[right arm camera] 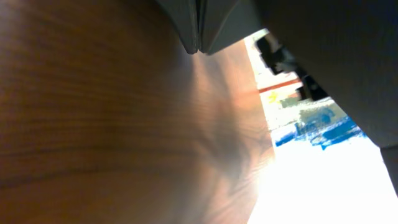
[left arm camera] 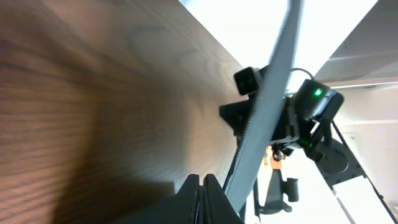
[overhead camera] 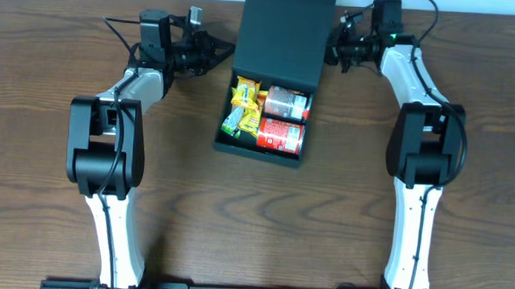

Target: Pack container

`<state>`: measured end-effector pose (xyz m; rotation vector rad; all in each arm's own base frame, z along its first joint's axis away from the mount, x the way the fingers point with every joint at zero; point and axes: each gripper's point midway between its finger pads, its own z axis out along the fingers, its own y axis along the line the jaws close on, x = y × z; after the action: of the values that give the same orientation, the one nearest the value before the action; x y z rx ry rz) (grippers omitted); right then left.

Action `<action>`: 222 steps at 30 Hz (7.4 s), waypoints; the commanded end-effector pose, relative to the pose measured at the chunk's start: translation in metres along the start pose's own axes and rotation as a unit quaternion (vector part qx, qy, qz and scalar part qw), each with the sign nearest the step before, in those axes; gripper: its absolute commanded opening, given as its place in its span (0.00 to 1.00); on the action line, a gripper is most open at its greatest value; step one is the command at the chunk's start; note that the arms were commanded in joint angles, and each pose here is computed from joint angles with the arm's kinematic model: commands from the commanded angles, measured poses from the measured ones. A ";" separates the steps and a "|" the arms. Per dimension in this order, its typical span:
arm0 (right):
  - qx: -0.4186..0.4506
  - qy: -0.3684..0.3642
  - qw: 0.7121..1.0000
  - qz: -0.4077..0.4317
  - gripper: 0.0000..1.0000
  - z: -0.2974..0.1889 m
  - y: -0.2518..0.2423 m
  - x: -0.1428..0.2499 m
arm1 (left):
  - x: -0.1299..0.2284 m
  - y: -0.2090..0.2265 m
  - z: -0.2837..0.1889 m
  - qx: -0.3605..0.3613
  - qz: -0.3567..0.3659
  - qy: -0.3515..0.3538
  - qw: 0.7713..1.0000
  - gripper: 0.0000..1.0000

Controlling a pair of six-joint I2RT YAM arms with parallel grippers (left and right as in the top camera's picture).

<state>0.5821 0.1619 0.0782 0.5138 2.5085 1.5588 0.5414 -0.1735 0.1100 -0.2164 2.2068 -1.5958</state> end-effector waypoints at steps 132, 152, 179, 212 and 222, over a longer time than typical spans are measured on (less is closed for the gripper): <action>0.142 0.065 0.988 0.004 0.02 0.024 -0.043 0.056 | 0.056 0.094 -0.005 -0.244 -0.030 0.040 0.968 0.06; 0.088 0.071 0.993 -0.034 0.02 0.043 -0.016 0.058 | 0.036 0.074 0.006 -0.195 -0.044 0.005 0.980 0.06; -0.094 0.115 0.978 -0.144 0.01 0.038 0.056 0.063 | -0.005 0.000 -0.014 -0.172 0.013 -0.071 0.982 0.06; -0.133 0.072 0.967 -0.206 0.02 -0.030 0.099 0.043 | -0.014 -0.073 -0.037 -0.138 0.100 -0.092 0.981 0.06; -0.146 0.079 0.963 -0.211 0.02 -0.036 0.112 0.050 | -0.015 -0.071 -0.038 -0.144 0.107 -0.094 0.979 0.06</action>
<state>0.5601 0.1863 0.1617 -0.0845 2.2868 1.7507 0.5322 -0.1569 0.1851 -0.2422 2.2304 -1.1103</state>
